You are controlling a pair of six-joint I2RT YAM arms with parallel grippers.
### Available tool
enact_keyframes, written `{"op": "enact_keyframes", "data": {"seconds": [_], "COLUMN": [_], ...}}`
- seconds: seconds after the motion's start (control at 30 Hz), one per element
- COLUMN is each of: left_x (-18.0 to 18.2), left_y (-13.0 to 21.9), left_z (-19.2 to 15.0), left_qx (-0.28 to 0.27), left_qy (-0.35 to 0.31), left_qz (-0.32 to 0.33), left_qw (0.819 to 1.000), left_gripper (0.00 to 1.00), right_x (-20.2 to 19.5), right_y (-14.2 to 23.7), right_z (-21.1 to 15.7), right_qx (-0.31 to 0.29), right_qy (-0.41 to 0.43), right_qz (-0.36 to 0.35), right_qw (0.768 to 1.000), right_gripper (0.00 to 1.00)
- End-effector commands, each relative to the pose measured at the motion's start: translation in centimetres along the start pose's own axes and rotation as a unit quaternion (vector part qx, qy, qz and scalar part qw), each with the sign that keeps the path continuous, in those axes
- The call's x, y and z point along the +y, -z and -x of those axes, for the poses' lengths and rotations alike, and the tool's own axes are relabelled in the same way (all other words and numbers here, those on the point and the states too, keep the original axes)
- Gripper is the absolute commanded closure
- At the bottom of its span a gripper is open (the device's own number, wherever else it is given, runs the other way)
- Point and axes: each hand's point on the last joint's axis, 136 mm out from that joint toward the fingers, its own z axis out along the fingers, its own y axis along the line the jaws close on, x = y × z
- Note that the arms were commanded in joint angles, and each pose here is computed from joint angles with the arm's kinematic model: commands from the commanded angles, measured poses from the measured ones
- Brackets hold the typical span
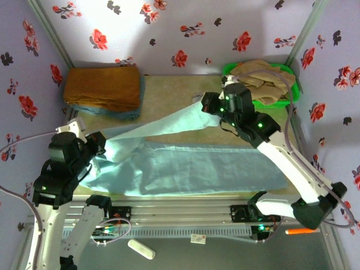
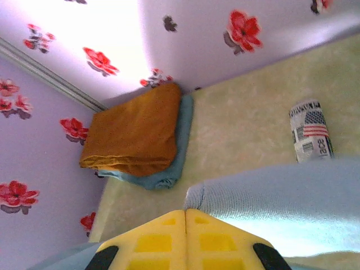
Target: Fold and stack the trousers
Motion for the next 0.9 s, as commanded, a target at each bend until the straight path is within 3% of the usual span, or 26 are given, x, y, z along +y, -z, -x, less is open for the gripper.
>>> {"op": "enact_keyframes", "data": {"seconds": [0.0, 0.17, 0.33, 0.43, 0.57, 0.6, 0.63, 0.67, 0.7, 0.77, 0.83, 0.87], "left_x": [0.3, 0.2, -0.4, -1.1, -1.7, -1.7, -1.3, -0.7, -0.2, 0.2, 0.3, 0.9], "left_y": [1.5, -0.2, -4.5, -9.2, -18.2, -20.3, -22.4, -23.9, -24.9, -24.9, -22.7, -21.0], "left_z": [1.1, 0.8, 1.8, 2.8, 4.3, 4.7, 5.0, 5.6, 5.8, 6.5, 6.7, 6.4], "left_qx": [-0.030, -0.014, -0.002, 0.014, 0.064, 0.082, 0.104, 0.119, 0.131, 0.139, 0.120, 0.105], "left_qy": [-0.018, -0.019, -0.039, -0.054, -0.043, -0.033, -0.024, -0.014, -0.007, 0.012, 0.018, 0.030], "left_qz": [0.011, 0.013, 0.022, 0.027, 0.011, 0.005, 0.012, 0.025, 0.036, 0.047, 0.057, 0.073], "left_qw": [0.999, 1.000, 0.999, 0.998, 0.997, 0.996, 0.994, 0.992, 0.991, 0.989, 0.991, 0.991], "left_gripper": [1.00, 1.00, 1.00, 1.00, 1.00, 0.90, 0.49, 0.32, 0.26, 0.01, 0.00, 0.00], "right_x": [-0.8, -1.1, -1.4, -2.7, -6.7, -7.4, -8.2, -8.8, -9.3, -9.6, -10.1, -10.3], "right_y": [2.1, 3.3, 1.1, -2.5, -8.8, -10.0, -11.7, -13.0, -13.9, -15.1, -15.3, -15.0], "right_z": [0.6, 0.7, 1.7, 2.8, 4.3, 4.4, 4.3, 4.0, 3.7, 3.1, 2.5, 2.2], "right_qx": [-0.044, -0.070, -0.083, -0.070, -0.042, -0.030, -0.012, 0.007, 0.018, 0.041, 0.053, 0.053], "right_qy": [0.034, 0.041, 0.064, 0.057, 0.022, 0.011, 0.002, -0.007, -0.007, -0.002, 0.003, 0.005], "right_qz": [-0.040, -0.054, -0.089, -0.118, -0.177, -0.182, -0.186, -0.192, -0.201, -0.205, -0.211, -0.212], "right_qw": [0.998, 0.995, 0.990, 0.989, 0.983, 0.983, 0.982, 0.981, 0.979, 0.978, 0.976, 0.976], "right_gripper": [1.00, 1.00, 1.00, 1.00, 1.00, 1.00, 1.00, 1.00, 0.98, 0.77, 0.53, 0.52]}}
